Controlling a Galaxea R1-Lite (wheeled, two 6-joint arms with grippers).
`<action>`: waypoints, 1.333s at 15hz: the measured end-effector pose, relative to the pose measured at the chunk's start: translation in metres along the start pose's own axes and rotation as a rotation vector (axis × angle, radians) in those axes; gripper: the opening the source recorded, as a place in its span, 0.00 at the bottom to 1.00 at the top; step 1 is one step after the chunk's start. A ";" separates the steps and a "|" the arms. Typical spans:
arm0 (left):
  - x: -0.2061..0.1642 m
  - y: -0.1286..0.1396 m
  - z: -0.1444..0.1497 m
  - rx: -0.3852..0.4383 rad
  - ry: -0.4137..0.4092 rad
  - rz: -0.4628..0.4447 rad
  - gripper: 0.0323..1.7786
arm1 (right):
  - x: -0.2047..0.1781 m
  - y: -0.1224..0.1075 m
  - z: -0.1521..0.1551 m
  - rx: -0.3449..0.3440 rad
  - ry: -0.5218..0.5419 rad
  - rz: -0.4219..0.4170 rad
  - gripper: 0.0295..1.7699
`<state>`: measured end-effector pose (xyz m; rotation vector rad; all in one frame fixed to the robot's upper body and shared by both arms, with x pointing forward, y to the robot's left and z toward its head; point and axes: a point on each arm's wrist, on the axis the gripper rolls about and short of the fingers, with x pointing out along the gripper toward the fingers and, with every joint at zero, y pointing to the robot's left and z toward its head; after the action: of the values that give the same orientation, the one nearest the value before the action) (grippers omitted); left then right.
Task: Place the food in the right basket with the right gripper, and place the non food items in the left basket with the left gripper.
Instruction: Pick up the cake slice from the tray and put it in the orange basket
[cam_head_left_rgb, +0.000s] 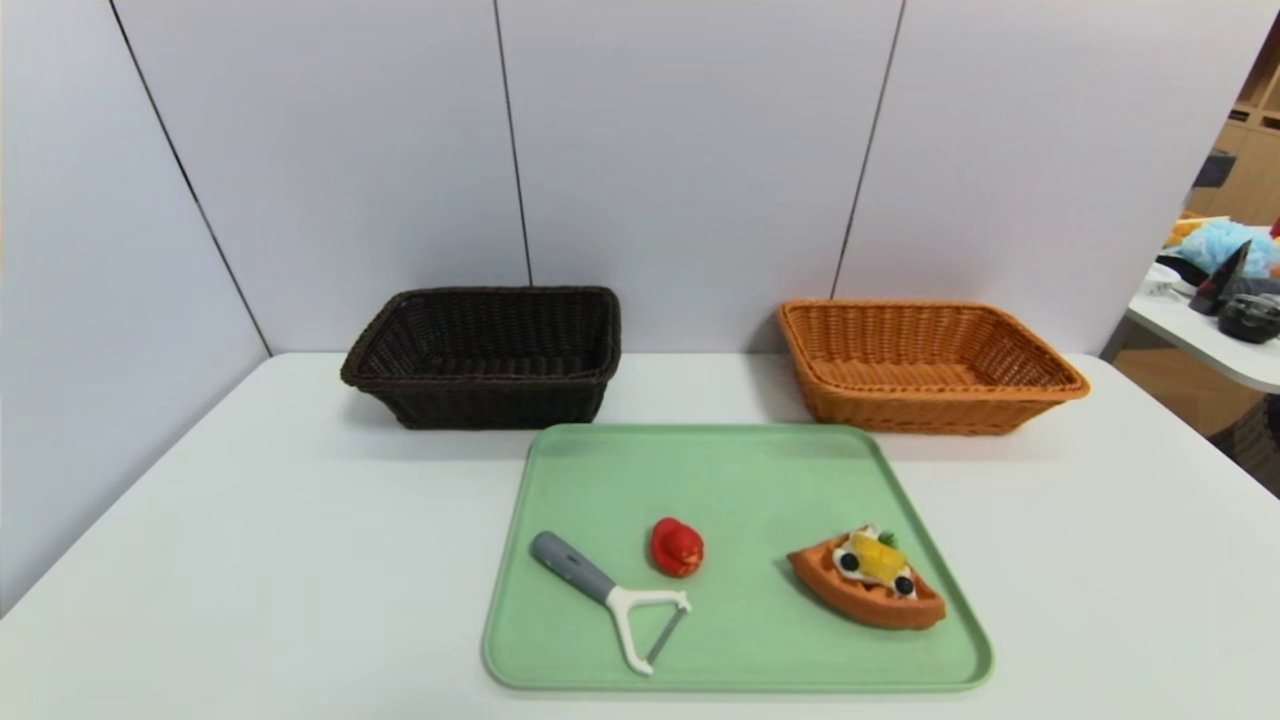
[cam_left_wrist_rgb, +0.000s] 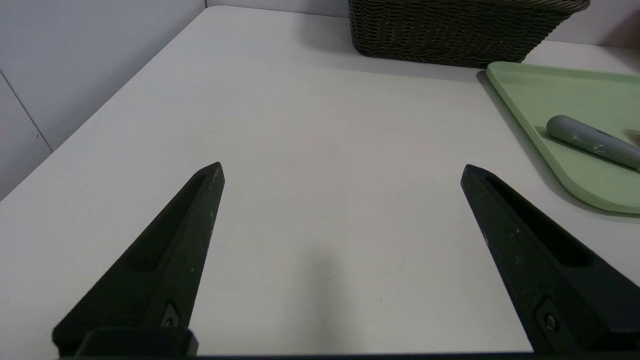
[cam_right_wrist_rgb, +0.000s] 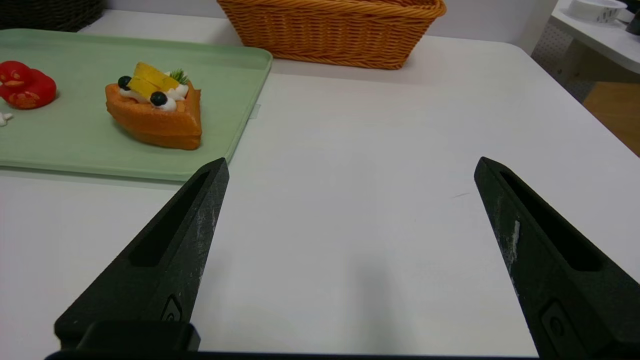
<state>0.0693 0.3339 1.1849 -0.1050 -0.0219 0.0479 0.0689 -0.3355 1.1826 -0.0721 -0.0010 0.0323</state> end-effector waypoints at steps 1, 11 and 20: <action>0.000 0.000 0.000 0.004 0.000 0.000 0.95 | 0.000 0.000 0.000 0.000 0.000 0.000 0.96; 0.000 0.000 0.000 0.005 0.004 -0.001 0.95 | 0.000 0.000 0.000 -0.005 0.002 -0.001 0.96; -0.002 -0.001 0.007 -0.001 0.006 -0.012 0.95 | -0.002 0.000 0.006 -0.009 -0.007 0.004 0.96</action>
<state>0.0671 0.3336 1.1922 -0.1058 -0.0170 0.0360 0.0665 -0.3354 1.1887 -0.0810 -0.0077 0.0368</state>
